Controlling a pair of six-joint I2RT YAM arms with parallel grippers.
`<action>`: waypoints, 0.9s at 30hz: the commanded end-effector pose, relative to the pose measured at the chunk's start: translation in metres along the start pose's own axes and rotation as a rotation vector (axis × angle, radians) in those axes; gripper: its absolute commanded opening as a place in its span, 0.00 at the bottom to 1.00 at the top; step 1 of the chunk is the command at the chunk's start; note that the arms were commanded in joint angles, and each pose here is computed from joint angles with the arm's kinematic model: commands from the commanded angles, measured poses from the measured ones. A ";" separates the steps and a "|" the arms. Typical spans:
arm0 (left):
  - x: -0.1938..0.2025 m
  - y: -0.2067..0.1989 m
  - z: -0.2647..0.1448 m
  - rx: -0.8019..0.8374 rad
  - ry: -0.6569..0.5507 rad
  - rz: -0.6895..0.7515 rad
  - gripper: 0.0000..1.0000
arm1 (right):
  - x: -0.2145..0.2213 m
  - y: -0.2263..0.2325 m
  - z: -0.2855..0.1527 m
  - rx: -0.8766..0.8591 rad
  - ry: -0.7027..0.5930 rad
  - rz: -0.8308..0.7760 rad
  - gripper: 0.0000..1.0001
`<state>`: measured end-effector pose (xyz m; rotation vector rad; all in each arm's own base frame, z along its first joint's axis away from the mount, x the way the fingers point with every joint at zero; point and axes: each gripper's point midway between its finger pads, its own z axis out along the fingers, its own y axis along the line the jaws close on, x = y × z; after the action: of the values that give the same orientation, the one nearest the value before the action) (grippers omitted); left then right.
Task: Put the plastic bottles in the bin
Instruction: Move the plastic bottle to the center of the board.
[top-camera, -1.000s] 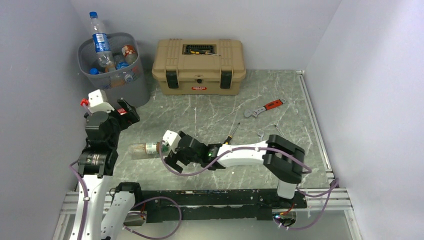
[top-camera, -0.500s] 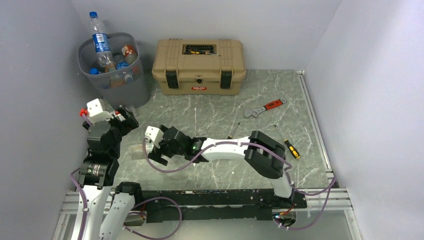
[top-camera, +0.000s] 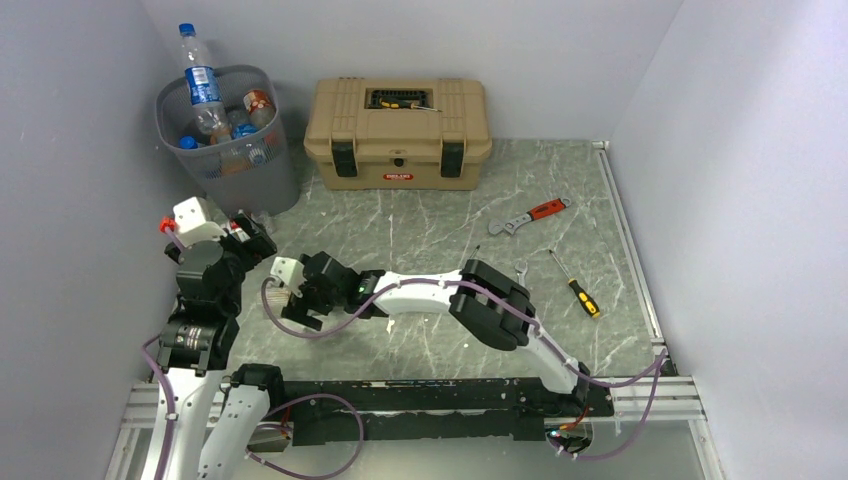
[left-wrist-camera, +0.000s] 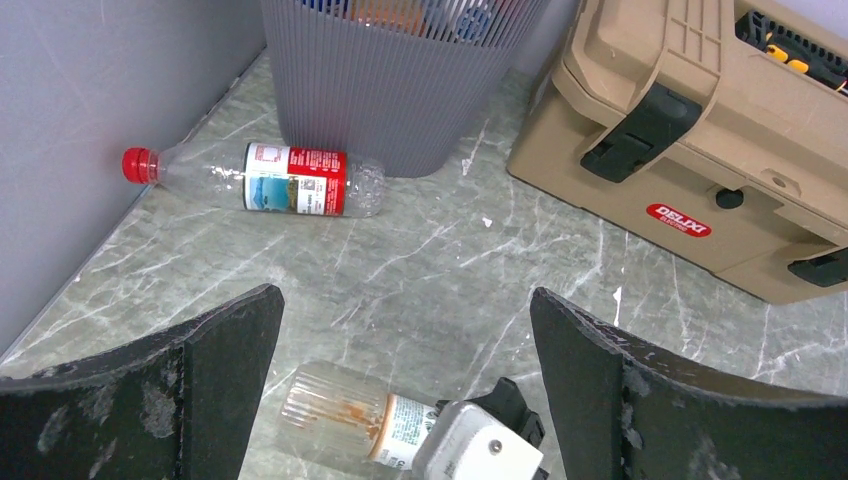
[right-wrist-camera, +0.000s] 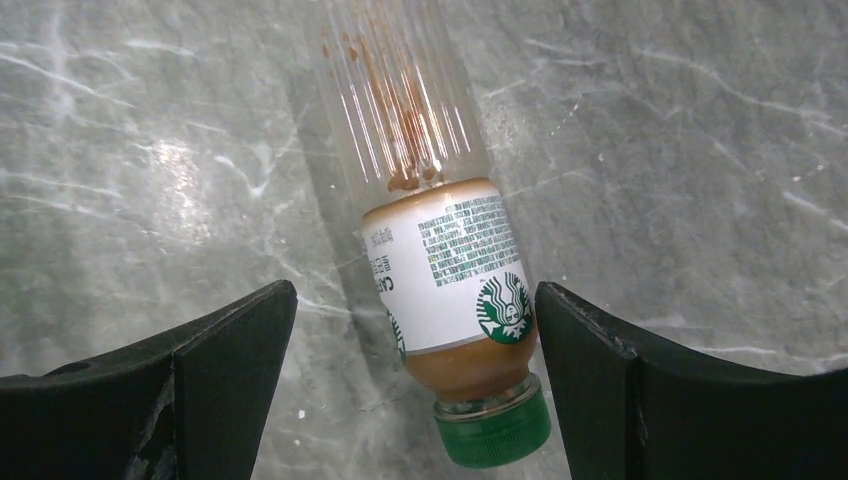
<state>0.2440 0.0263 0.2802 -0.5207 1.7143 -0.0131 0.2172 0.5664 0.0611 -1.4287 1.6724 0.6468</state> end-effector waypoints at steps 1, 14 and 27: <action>-0.001 -0.003 0.003 0.004 -0.010 -0.017 0.99 | -0.006 -0.012 0.007 0.022 0.004 -0.017 0.93; 0.001 -0.007 0.005 0.027 0.001 -0.006 1.00 | 0.032 -0.020 -0.006 0.064 0.048 -0.010 0.59; 0.036 -0.051 0.016 0.264 0.142 0.097 0.99 | 0.079 -0.013 -0.130 0.204 0.074 0.167 0.44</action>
<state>0.2574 0.0091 0.2592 -0.4413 1.7998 -0.0597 0.2054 0.4405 0.0372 -1.3141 1.8593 0.4679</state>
